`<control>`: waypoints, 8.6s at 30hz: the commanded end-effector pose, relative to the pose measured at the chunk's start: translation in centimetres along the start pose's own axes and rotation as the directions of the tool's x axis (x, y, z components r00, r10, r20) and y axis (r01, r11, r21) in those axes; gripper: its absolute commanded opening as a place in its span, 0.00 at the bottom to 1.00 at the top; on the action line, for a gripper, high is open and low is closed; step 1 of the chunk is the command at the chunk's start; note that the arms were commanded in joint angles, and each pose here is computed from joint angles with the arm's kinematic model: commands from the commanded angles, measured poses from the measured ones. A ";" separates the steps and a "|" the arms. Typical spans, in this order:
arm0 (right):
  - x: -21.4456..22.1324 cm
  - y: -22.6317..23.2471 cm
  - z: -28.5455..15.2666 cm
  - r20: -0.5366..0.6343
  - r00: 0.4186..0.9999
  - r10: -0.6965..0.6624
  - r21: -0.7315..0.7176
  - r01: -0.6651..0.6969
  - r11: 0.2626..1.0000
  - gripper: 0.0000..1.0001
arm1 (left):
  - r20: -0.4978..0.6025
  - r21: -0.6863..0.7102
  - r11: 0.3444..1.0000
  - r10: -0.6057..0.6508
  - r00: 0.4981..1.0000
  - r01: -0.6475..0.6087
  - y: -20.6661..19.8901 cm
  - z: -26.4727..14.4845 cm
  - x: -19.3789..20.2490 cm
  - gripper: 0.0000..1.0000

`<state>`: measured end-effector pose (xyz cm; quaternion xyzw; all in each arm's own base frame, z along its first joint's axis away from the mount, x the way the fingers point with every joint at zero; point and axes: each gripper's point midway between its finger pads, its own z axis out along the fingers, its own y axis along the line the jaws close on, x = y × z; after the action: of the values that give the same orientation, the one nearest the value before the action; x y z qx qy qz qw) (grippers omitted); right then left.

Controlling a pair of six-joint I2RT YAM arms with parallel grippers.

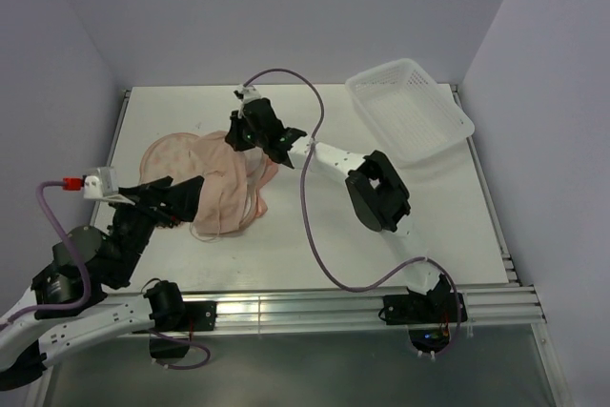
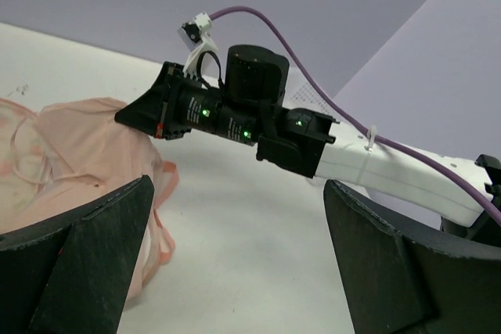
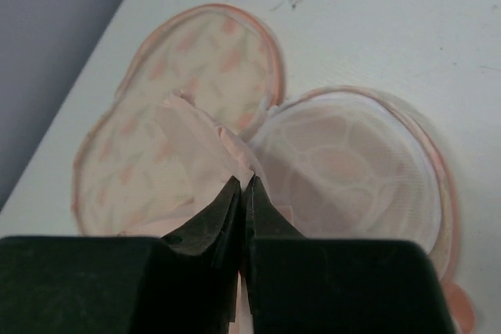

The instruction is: Place the bra in the laundry bag and zip it closed

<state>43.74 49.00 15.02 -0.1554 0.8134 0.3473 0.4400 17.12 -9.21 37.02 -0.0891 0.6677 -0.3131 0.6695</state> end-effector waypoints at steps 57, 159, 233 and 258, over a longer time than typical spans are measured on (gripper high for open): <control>5.6 0.0 -24.6 0.042 0.996 0.074 -0.080 -0.071 0.994 0.68 | 0.107 -0.841 0.429 -0.467 0.878 0.331 24.4 -1.1 23.9 0.36; 7.5 1.1 -24.2 -0.011 0.999 0.048 -0.123 -0.049 0.991 0.66 | -0.478 -0.563 0.808 -0.143 0.867 -0.177 29.9 24.3 17.5 0.22; 8.4 0.6 -23.7 -0.032 0.998 0.046 -0.104 -0.049 0.993 0.66 | -0.651 -0.481 0.802 -0.056 0.757 -0.354 30.5 24.8 20.9 0.37; 8.9 0.6 -23.3 -0.053 0.998 0.044 -0.108 -0.050 0.993 0.66 | -0.684 -0.493 0.758 -0.034 0.729 -0.427 33.0 25.2 21.9 0.26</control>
<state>23.90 32.72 15.05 -0.1597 0.8244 0.3858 0.3821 47.92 -2.78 2.92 -0.1226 0.9312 -0.0179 0.3428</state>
